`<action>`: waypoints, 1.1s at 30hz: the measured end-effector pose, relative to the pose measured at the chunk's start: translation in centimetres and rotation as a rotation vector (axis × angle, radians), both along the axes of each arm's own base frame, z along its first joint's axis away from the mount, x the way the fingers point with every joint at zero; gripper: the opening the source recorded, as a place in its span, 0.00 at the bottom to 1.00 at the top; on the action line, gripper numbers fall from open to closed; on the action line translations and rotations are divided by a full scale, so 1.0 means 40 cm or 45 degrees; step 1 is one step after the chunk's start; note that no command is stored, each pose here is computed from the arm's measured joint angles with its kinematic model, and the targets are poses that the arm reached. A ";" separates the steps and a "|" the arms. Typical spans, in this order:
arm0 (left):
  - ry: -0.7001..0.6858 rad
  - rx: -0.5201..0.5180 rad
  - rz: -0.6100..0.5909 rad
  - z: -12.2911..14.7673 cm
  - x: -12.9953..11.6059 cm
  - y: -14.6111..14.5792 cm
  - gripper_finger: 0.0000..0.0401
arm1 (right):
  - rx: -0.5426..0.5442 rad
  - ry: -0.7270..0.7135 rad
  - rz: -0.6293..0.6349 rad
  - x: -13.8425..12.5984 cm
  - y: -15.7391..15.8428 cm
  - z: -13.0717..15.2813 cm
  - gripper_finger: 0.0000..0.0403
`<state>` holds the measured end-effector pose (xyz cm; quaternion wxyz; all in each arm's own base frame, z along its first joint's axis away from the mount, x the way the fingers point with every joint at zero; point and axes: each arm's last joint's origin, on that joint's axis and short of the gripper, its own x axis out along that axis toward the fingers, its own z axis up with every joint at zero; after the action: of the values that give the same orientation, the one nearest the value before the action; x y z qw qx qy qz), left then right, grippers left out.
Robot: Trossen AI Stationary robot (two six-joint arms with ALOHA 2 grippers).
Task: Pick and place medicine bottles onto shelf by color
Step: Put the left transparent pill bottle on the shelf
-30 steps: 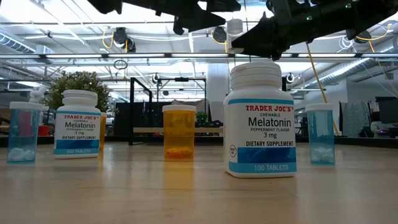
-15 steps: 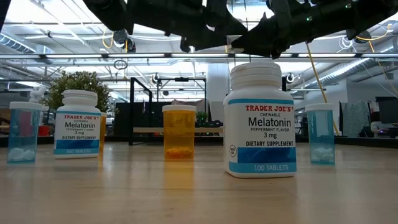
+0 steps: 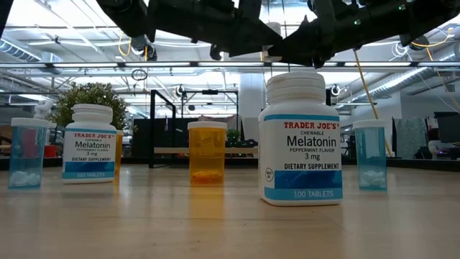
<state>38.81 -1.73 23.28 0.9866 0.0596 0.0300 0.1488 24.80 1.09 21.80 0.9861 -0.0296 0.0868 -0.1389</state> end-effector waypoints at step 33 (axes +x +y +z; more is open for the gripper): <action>-0.011 0.170 -0.838 0.082 -0.044 0.000 0.45 | 0.285 -0.163 0.752 0.016 0.046 0.019 0.70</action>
<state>37.05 -1.75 26.56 0.9757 0.1300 -0.0049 -0.1761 25.44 2.94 22.57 0.9843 0.0639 0.0270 0.1622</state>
